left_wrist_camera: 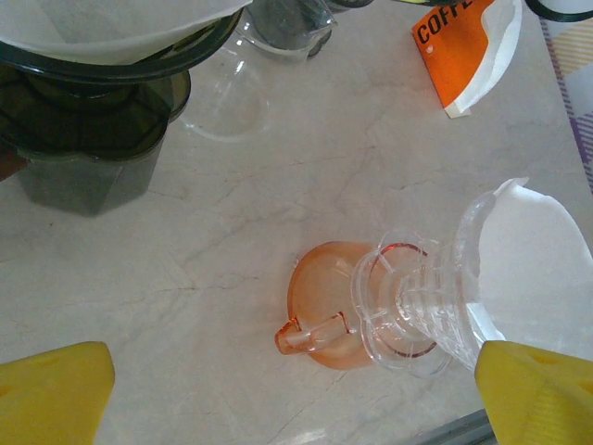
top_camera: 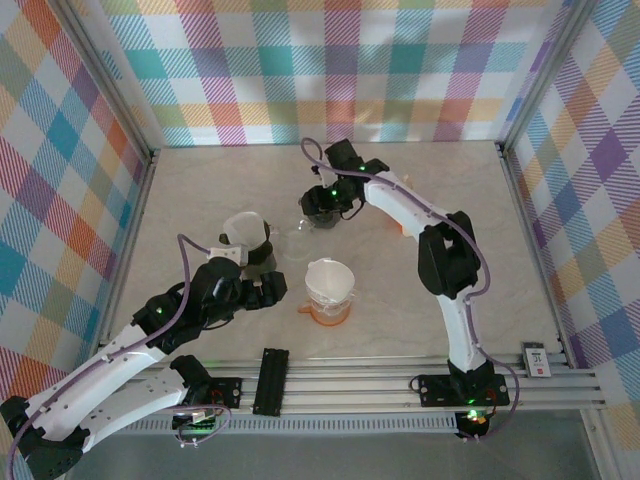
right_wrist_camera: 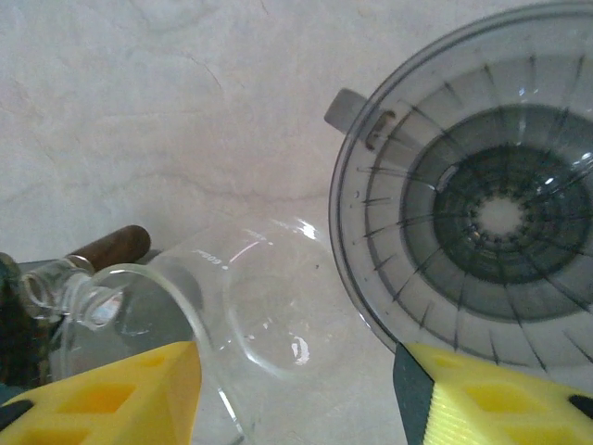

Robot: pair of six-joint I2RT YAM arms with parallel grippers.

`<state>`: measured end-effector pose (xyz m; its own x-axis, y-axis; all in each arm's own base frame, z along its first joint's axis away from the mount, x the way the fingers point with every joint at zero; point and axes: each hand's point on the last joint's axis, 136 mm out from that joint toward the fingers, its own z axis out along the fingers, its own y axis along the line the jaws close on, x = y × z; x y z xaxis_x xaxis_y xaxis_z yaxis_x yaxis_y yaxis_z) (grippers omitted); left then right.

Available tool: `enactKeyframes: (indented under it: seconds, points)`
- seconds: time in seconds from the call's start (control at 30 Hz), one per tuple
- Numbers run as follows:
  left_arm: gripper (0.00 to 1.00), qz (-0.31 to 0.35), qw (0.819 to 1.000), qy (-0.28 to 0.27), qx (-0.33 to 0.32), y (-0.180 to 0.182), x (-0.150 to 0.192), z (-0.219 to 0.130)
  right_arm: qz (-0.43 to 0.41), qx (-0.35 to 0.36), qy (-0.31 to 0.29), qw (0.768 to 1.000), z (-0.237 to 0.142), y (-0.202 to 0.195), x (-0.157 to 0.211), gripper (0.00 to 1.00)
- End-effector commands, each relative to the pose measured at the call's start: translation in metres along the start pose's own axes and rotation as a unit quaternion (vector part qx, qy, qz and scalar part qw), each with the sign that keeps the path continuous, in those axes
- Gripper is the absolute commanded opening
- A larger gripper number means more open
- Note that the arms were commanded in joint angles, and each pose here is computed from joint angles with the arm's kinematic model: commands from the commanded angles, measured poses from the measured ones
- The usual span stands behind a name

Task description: Place the coffee filter in the dripper

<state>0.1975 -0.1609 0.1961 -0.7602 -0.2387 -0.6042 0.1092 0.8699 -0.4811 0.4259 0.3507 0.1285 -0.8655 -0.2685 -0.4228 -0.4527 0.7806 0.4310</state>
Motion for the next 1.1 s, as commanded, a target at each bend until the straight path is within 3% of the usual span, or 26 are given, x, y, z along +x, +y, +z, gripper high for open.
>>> enactKeyframes:
  seconds: [0.0, 0.27, 0.53, 1.07]
  points:
    - [1.0, 0.0, 1.0, -0.006, -0.013, 0.005, -0.003, 0.001, -0.023, -0.01, 0.012, 1.0, 0.002, 0.01, 0.002, 0.58]
    - [1.0, -0.004, 1.0, -0.005, -0.017, 0.006, -0.003, 0.002, -0.037, -0.011, 0.027, 0.999, 0.012, 0.017, 0.011, 0.53]
    - [1.0, -0.004, 1.0, -0.003, -0.021, 0.008, -0.001, 0.004, -0.046, -0.011, 0.02, 0.999, 0.01, 0.023, 0.01, 0.54]
    - [1.0, -0.005, 1.0, -0.005, -0.019, 0.008, -0.002, 0.002, -0.052, 0.021, 0.037, 0.998, 0.022, 0.015, 0.021, 0.3]
